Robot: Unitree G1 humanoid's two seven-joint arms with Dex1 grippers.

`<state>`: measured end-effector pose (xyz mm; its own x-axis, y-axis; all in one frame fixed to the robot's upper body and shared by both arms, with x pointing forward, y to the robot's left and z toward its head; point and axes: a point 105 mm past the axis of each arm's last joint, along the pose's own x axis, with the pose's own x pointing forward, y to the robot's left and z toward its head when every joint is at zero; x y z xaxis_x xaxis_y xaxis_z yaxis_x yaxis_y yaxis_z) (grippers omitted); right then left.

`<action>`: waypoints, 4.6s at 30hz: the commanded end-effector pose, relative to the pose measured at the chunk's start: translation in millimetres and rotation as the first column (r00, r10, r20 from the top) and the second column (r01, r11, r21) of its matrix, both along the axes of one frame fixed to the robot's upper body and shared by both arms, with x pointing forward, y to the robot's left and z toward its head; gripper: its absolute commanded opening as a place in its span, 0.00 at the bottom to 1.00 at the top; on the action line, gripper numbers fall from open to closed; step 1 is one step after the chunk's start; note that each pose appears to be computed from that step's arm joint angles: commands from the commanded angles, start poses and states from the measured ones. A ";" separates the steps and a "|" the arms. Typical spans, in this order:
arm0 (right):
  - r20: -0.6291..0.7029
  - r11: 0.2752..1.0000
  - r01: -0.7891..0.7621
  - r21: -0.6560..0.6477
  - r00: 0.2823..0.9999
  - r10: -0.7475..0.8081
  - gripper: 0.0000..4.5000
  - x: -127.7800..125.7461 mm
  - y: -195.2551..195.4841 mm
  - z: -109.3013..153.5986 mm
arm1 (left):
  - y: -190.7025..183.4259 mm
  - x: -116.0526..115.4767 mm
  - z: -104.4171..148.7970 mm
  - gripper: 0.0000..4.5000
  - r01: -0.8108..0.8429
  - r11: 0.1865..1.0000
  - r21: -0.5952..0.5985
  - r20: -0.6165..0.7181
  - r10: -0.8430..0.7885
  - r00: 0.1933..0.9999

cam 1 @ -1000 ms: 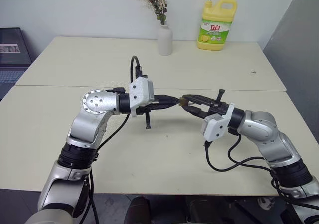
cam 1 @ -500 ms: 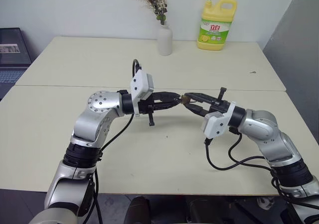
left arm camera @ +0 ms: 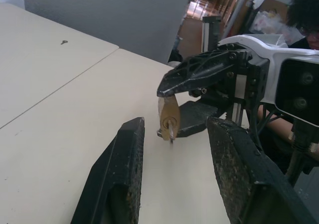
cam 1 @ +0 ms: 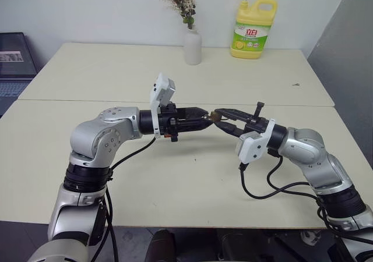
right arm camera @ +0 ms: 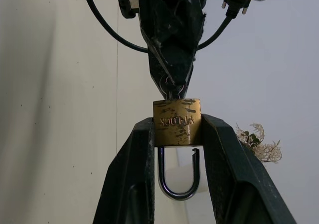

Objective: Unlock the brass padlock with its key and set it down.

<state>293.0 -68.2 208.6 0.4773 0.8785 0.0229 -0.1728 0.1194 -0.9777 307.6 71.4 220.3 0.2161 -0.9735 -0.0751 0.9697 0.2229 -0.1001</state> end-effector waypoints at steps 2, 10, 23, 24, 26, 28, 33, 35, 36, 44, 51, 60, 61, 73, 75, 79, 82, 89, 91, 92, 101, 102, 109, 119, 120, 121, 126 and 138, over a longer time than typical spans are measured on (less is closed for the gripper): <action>0.067 1.000 -0.030 -0.001 0.997 0.030 0.21 -6.8 4.1 12.9 | -0.1 -3.5 6.4 0.46 0.010 1.000 0.026 0.066 -0.012 0.998; 0.072 0.999 -0.037 -0.009 0.997 0.037 0.21 -7.3 4.1 14.0 | -7.7 -1.1 0.4 0.46 0.015 0.999 0.036 0.075 -0.018 0.997; 0.072 0.999 -0.040 -0.022 0.997 0.042 0.21 -8.1 3.9 13.9 | -11.2 4.0 0.8 0.46 0.012 1.000 0.018 0.079 -0.014 0.997; 0.073 0.999 -0.041 -0.024 0.996 0.043 0.21 -8.3 3.7 13.7 | -11.5 3.7 0.5 0.42 0.015 1.000 0.015 0.076 -0.016 0.997; 0.075 0.999 -0.042 -0.030 0.996 0.044 0.21 -8.8 3.5 13.3 | -12.6 3.7 0.8 0.32 0.017 1.000 0.010 0.074 -0.017 0.997; 0.077 0.998 -0.043 -0.035 0.996 0.046 0.21 -9.4 3.5 13.0 | -14.2 3.5 0.8 0.19 0.020 1.000 0.010 0.077 -0.020 0.997; 0.078 0.998 -0.049 -0.042 0.996 0.052 0.21 -10.7 4.2 12.4 | -16.1 3.3 0.3 0.03 0.022 1.000 0.008 0.080 -0.023 0.997; 0.077 0.998 -0.050 -0.044 0.996 0.054 0.21 -10.9 4.2 12.1 | -16.2 3.5 0.0 0.03 0.021 1.000 0.008 0.082 -0.021 0.996; 0.074 0.998 -0.051 -0.043 0.996 0.054 0.21 -11.0 4.2 11.9 | -16.2 3.6 -0.1 0.03 0.020 1.000 0.007 0.082 -0.020 0.996; 0.009 0.998 0.029 -0.063 1.000 -0.028 0.21 -1.3 -10.9 2.4 | -13.6 5.1 -3.9 0.03 0.007 1.000 0.012 0.089 -0.009 0.996; -0.059 0.987 0.139 -0.077 0.988 -0.144 0.67 -0.7 -42.0 -4.2 | -11.2 7.6 -4.5 0.03 0.006 1.000 0.019 0.105 -0.008 0.994; -0.341 0.991 0.137 -0.008 0.931 -0.132 0.68 -30.0 -70.1 -5.9 | -3.6 10.7 -3.4 0.03 0.015 1.000 0.027 0.108 -0.018 0.994; -0.362 0.995 0.089 0.036 0.930 -0.070 0.64 -38.3 -60.6 1.7 | -2.3 10.7 -3.3 0.03 0.020 0.999 0.032 0.110 -0.023 0.994; -0.433 0.990 -0.014 0.141 0.898 0.074 0.00 -31.4 -19.7 12.2 | -1.4 -7.8 -1.3 0.03 0.102 0.993 0.061 0.126 -0.109 0.986; -0.431 0.989 -0.018 0.144 0.899 0.079 0.00 -27.6 -17.4 12.3 | -1.3 -10.5 -2.1 0.03 0.105 0.992 0.065 0.127 -0.113 0.985; -0.428 0.988 -0.013 0.151 0.900 0.078 0.00 -21.0 -16.2 12.3 | -1.7 -15.7 -2.9 0.03 0.108 0.992 0.067 0.125 -0.116 0.985; -0.424 0.988 -0.010 0.154 0.903 0.075 0.00 -18.1 -17.6 13.0 | -0.9 -19.0 -5.6 0.03 0.115 0.990 0.085 0.128 -0.126 0.984; -0.447 0.991 -0.013 0.134 0.891 0.072 0.00 -16.8 -20.8 7.2 | -0.2 -22.9 -5.2 0.03 0.125 0.989 0.077 0.122 -0.133 0.984; -0.455 0.991 -0.021 0.130 0.887 0.079 0.00 -18.3 -20.1 5.6 | -0.6 -24.8 -4.7 0.03 0.133 0.988 0.074 0.121 -0.141 0.983; -0.458 0.991 -0.026 0.128 0.885 0.083 0.00 -19.2 -19.6 5.1 | -1.1 -25.4 -4.1 0.03 0.136 0.988 0.069 0.118 -0.144 0.982; -0.487 0.993 -0.056 0.108 0.867 0.102 0.00 -24.2 -17.8 -0.6 | -2.3 -26.5 -3.0 0.03 0.147 0.987 0.063 0.118 -0.154 0.981; -0.491 0.993 -0.056 0.107 0.865 0.102 0.00 -24.6 -18.0 -1.4 | -2.4 -26.5 -2.6 0.03 0.147 0.987 0.061 0.118 -0.153 0.981; -0.512 0.994 -0.059 0.096 0.853 0.100 0.00 -26.6 -18.7 -6.2 | -2.9 -26.2 -1.6 0.03 0.146 0.988 0.050 0.116 -0.151 0.982; -0.544 0.996 -0.050 0.076 0.835 0.083 0.00 -28.6 -21.7 -13.5 | -3.5 -26.4 -0.5 0.03 0.157 0.987 0.047 0.109 -0.161 0.981; -0.545 0.996 -0.048 0.076 0.834 0.082 0.00 -28.4 -21.9 -14.0 | -3.5 -26.8 -0.4 0.03 0.159 0.986 0.045 0.108 -0.163 0.981; -0.547 0.996 -0.045 0.076 0.833 0.080 0.00 -28.1 -22.0 -14.5 | -3.6 -27.4 -0.5 0.03 0.163 0.986 0.045 0.106 -0.167 0.980; -0.553 0.996 -0.036 0.084 0.829 0.077 0.00 -27.2 -22.3 -15.6 | -3.8 -28.9 -1.3 0.03 0.170 0.984 0.045 0.100 -0.174 0.980; -0.642 0.999 0.026 -0.030 0.765 -0.040 0.00 -32.3 -46.8 -28.9 | -3.7 -25.2 -7.9 0.03 0.132 0.990 0.046 0.091 -0.136 0.987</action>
